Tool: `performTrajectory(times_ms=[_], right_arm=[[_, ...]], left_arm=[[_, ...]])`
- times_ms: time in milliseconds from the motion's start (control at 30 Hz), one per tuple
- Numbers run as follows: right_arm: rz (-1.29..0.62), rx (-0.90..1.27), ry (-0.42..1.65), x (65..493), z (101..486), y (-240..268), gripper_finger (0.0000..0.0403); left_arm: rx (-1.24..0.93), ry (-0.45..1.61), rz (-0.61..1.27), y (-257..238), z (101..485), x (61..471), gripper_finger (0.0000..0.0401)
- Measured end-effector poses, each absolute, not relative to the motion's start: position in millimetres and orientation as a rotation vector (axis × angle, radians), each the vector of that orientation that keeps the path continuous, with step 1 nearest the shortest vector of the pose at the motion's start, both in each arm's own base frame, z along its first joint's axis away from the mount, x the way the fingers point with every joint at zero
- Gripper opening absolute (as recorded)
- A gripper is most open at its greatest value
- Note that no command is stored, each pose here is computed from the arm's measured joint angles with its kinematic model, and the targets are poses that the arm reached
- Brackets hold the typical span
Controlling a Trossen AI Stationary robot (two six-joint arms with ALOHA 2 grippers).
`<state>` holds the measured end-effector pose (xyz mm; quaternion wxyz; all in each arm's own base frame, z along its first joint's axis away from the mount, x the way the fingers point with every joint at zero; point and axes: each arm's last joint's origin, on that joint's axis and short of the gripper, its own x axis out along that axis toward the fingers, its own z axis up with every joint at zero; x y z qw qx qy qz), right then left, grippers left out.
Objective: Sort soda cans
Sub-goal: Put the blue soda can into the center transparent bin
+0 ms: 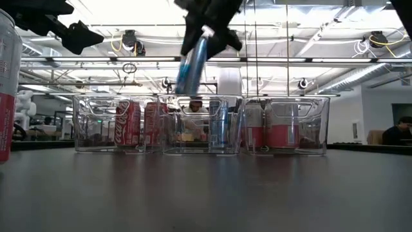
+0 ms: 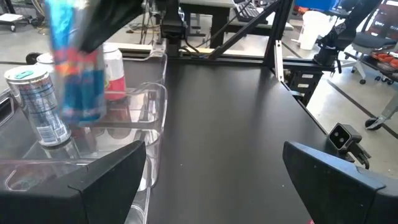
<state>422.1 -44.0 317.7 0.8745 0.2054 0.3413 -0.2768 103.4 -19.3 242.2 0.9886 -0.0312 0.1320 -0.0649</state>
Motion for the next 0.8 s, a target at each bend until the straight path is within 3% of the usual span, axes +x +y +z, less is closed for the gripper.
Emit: performTrajectory(times_ms=[200, 800], right_arm=[[-0.585, 0.515, 0.703, 430, 288, -85, 0.0228], [-0.589, 0.328, 0.792, 447, 237, -135, 0.023]], left_arm=[[-0.063, 0.264, -0.13, -19, 242, 103, 0.0386], [-0.063, 0.265, -0.13, -19, 242, 103, 0.0386]])
